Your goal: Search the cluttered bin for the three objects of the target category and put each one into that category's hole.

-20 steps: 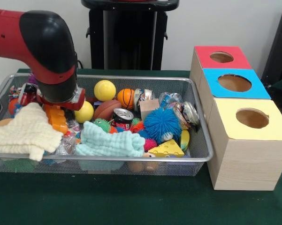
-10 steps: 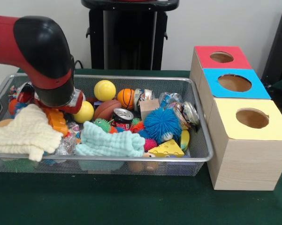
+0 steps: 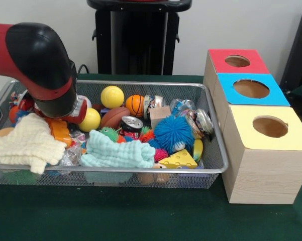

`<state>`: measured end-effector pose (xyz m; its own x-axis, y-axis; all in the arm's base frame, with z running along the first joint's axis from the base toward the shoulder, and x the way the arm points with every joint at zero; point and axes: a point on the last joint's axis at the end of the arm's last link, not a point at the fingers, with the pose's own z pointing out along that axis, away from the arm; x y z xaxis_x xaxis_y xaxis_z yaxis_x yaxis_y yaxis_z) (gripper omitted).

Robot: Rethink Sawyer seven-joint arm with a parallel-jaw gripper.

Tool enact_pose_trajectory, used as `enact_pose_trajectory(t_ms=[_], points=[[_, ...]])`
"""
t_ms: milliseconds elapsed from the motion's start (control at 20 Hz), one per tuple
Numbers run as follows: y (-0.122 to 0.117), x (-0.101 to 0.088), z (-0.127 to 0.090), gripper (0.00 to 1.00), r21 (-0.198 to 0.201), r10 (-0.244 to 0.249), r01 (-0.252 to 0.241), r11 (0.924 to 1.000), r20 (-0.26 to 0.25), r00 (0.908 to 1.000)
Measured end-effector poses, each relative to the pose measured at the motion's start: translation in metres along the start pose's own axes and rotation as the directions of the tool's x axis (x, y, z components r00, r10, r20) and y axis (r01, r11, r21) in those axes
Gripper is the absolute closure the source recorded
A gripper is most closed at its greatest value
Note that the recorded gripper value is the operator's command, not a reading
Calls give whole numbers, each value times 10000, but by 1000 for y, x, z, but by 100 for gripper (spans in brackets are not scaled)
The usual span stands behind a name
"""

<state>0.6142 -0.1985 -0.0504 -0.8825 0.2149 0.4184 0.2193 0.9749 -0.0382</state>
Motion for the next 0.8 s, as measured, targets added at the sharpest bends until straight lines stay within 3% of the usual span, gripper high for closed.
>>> enact_pose_trajectory(t_ms=[600,800], points=[[3,0,-4,100,203,-308,314,9993,-315,9990],[7,16,-25,100,357,-479,487,9982,-212,9986]])
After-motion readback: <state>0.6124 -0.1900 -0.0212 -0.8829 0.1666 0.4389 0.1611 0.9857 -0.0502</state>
